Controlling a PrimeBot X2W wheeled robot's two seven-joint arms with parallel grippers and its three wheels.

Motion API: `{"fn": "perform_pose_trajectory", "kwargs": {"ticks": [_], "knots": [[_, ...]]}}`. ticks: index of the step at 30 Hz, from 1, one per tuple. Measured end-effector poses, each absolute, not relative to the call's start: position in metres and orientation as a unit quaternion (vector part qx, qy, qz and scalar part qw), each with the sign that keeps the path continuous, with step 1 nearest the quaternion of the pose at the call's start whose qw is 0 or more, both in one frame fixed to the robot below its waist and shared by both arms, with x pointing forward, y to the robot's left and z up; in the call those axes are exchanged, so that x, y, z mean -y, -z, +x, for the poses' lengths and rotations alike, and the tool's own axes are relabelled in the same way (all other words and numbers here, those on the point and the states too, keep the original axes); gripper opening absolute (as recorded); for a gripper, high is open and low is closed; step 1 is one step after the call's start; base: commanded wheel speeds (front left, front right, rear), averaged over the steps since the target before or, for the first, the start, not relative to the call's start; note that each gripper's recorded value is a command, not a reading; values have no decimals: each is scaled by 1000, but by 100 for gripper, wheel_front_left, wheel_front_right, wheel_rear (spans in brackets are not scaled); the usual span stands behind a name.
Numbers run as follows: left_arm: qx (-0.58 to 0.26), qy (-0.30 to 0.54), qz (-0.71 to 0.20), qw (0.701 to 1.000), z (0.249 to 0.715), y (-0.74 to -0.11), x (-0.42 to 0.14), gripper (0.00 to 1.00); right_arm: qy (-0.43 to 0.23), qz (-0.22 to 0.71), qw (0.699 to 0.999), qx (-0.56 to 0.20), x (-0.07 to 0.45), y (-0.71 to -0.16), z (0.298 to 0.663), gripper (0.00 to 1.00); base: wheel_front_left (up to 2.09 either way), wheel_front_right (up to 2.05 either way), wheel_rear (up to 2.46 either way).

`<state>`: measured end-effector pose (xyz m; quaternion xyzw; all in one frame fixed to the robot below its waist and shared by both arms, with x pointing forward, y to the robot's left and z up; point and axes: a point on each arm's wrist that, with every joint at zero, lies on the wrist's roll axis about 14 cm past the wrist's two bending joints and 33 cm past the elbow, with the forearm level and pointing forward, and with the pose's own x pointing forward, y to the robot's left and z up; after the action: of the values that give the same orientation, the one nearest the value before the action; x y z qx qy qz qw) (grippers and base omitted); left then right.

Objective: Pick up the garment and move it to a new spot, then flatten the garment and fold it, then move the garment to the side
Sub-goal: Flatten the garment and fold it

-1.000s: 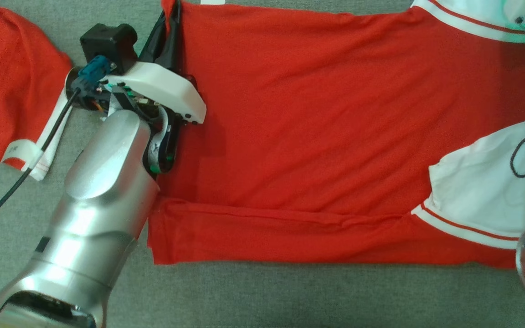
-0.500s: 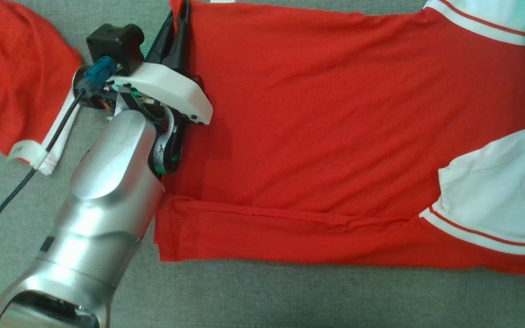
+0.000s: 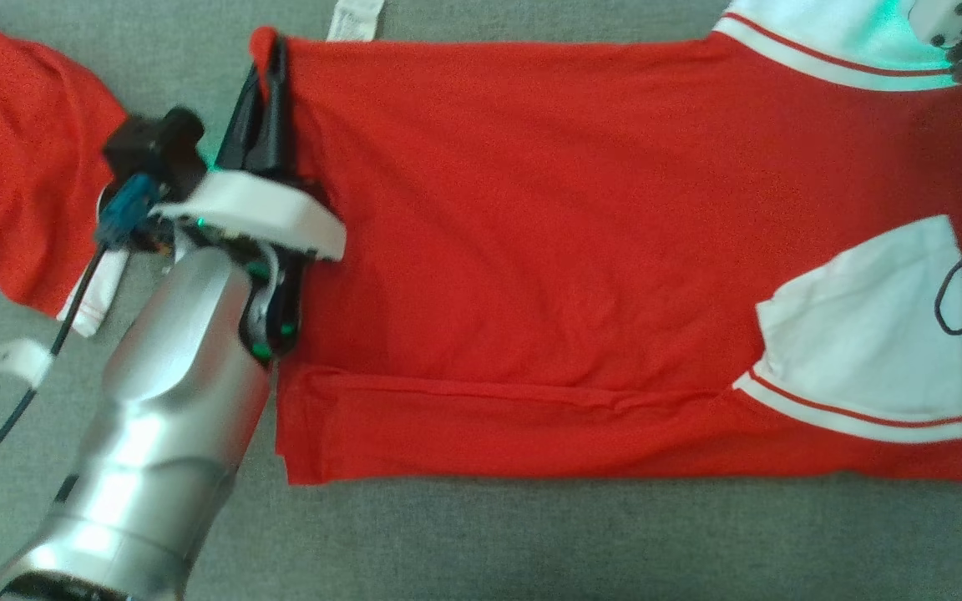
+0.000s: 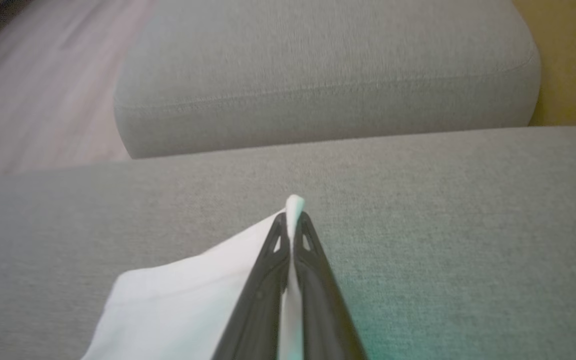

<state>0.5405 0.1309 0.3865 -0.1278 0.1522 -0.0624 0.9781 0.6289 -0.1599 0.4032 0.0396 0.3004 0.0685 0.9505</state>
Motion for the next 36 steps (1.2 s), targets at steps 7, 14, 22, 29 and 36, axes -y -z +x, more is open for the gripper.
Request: {"fn": "perform_pose_trajectory", "kwargs": {"ticks": [7,14,22,29,36], "knots": [[-122,96,-165,974,521,-407,-124,0,-86,57,956,-276,163,-434,609,0,0,0,0],[-104,111,-196,969,487,-423,-123,0,-94,52,947,-302,182,-450,555,0,0,0,0],[-91,136,-197,967,463,-435,-118,0,-74,61,932,-350,204,-453,482,0,0,0,0],[-108,149,-177,967,442,-424,-116,0,-41,54,916,-396,217,-441,416,0,0,0,0],[-129,135,-169,968,419,-409,-124,0,-45,62,906,-417,206,-434,383,22,0,0,0]]}}
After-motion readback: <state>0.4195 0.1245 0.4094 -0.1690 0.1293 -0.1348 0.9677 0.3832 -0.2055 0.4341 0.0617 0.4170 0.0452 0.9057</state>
